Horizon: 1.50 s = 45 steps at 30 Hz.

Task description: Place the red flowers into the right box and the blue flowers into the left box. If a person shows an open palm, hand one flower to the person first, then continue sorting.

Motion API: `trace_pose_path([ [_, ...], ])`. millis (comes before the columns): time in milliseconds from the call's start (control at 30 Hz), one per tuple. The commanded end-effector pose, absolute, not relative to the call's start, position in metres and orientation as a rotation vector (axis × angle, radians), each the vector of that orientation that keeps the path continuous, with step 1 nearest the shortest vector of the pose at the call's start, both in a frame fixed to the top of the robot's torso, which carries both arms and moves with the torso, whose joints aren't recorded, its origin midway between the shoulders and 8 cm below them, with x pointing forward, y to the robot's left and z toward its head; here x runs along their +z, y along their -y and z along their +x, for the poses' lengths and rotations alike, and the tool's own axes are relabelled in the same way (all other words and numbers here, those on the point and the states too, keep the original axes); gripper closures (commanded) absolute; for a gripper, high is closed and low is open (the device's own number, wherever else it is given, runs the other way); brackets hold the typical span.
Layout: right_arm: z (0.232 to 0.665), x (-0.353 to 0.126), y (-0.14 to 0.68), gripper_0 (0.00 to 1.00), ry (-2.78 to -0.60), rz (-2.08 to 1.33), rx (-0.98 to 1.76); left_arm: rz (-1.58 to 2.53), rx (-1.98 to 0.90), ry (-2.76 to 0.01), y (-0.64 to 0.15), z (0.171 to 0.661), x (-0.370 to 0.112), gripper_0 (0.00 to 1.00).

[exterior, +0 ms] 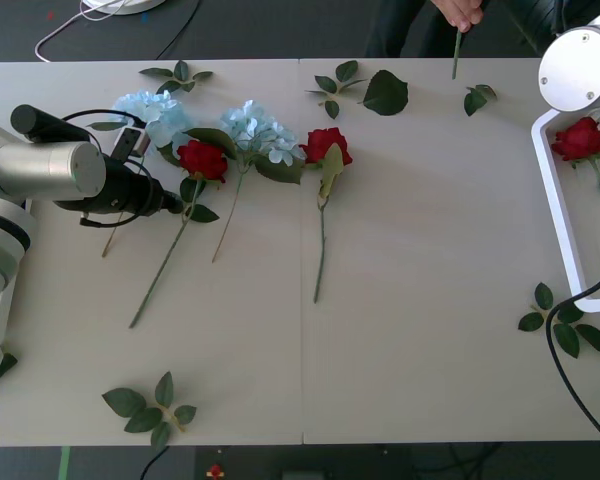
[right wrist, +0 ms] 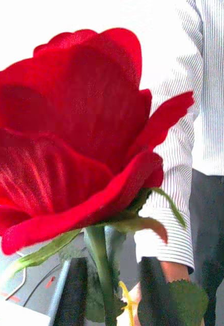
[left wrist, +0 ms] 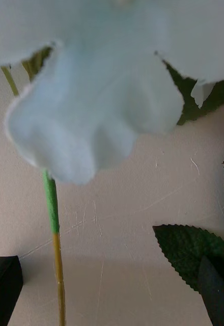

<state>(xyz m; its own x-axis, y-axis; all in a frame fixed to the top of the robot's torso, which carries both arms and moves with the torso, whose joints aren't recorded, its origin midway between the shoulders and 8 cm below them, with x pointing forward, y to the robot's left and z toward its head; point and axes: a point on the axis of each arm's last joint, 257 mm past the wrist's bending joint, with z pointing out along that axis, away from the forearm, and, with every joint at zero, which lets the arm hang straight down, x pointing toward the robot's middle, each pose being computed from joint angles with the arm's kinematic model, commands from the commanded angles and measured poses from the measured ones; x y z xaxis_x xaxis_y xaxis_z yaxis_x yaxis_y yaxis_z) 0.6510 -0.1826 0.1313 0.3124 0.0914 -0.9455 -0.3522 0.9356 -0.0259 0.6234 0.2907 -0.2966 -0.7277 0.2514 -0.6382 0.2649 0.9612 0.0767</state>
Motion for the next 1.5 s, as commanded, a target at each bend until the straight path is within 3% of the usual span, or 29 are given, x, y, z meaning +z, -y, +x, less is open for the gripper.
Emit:
trace_pose_path([
  [33, 0.634, 0.167, 0.156, 0.0, -1.136, -0.261, 0.352, 0.417, -0.009, -2.355, -0.276, 0.642, -0.269, 0.0],
  [500, 0.632, 0.102, 0.178, 0.0, -1.312, -0.298, 0.335, 0.417, -0.009, -2.355, -0.276, 0.642, -0.269, 0.0],
  [900, 0.577, -0.047, 0.207, 0.0, -2.019, -0.191, 0.372, 0.417, -0.009, -2.355, -0.276, 0.642, -0.269, 0.0],
  [933, 0.575, -0.054, 0.207, 0.0, -2.047, -0.177, 0.368, 0.417, -0.009, -2.355, -0.276, 0.642, -0.269, 0.15],
  [967, 0.571, -0.069, 0.207, 0.0, -2.103, -0.14, 0.364, 0.417, -0.009, -2.355, -0.276, 0.642, -0.269, 0.62],
  [1000, 0.567, -0.083, 0.205, 0.0, -2.147, -0.104, 0.358, 0.417, -0.009, -2.355, -0.276, 0.642, -0.269, 1.0],
  [1200, 0.554, -0.14, 0.189, 0.0, -2.31, -0.007, 0.26, 0.417, -0.009, -2.355, -0.276, 0.642, -0.269, 1.0],
  [1500, 0.545, -0.18, 0.122, 0.0, -2.422, 0.05, 0.275, 0.417, -0.009, -2.355, -0.276, 0.642, -0.269, 1.0],
])
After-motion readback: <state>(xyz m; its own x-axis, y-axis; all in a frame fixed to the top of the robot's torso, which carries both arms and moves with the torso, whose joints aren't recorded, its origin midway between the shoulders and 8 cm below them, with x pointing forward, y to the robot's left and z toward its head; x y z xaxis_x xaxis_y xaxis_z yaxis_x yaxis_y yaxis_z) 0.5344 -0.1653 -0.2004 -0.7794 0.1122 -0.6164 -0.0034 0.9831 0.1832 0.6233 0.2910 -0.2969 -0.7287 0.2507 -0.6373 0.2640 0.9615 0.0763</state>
